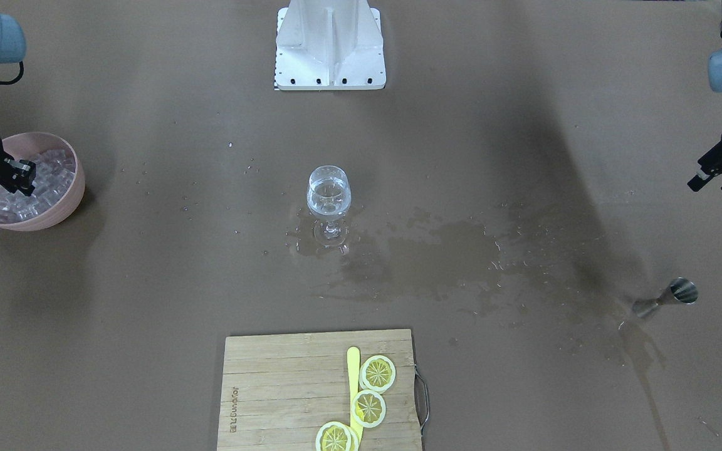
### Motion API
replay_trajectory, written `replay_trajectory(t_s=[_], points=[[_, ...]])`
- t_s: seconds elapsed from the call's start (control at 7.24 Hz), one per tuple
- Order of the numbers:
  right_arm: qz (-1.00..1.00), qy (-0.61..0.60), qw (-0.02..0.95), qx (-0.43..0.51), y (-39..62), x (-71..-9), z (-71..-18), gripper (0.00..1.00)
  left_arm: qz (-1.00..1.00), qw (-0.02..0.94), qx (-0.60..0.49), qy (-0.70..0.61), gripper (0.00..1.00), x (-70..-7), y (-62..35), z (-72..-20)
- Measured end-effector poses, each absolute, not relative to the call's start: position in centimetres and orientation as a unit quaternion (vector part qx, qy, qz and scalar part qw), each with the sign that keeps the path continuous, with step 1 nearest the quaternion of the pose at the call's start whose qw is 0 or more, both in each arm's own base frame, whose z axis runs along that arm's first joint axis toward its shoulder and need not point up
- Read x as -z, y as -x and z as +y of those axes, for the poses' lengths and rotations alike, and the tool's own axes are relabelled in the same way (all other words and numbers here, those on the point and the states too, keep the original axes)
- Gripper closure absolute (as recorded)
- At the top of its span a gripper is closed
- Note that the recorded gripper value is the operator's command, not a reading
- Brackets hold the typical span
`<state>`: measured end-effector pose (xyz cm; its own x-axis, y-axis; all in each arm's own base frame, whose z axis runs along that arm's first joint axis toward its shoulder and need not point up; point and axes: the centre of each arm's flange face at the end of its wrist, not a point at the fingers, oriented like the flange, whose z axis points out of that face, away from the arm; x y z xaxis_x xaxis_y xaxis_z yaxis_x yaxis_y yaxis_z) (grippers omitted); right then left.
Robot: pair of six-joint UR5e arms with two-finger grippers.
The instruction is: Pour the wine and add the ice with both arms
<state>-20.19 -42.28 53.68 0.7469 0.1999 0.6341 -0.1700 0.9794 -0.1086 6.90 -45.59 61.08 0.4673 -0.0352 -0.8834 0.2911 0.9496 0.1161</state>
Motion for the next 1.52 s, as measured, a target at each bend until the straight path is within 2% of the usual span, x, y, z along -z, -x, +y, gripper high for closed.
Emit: replay_trajectory(t_s=[0.28,0.69,0.83,1.1,1.52], points=[[-0.355,0.01,0.93,-0.093,20.0,-51.5,-42.0,1.0,0.507,0.847,0.098,-0.126,0.03,-61.1,-6.9,-45.6],[-0.397,-0.029,0.914,-0.079,20.9,-43.5,-43.1,1.0,0.509,0.846,0.096,-0.128,0.03,-61.1,-6.9,-45.4],[-0.41,-0.034,0.907,-0.088,22.5,-39.1,-44.9,1.0,0.51,0.846,0.096,-0.126,0.03,-61.3,-6.8,-45.2],[-0.426,-0.019,0.895,-0.127,28.1,-26.4,-48.0,1.0,0.509,0.847,0.099,-0.119,0.03,-62.0,-6.7,-44.9],[-0.454,-0.002,0.868,-0.2,38.2,-12.0,-48.1,1.0,0.505,0.85,0.103,-0.111,0.03,-63.0,-6.7,-44.7]])
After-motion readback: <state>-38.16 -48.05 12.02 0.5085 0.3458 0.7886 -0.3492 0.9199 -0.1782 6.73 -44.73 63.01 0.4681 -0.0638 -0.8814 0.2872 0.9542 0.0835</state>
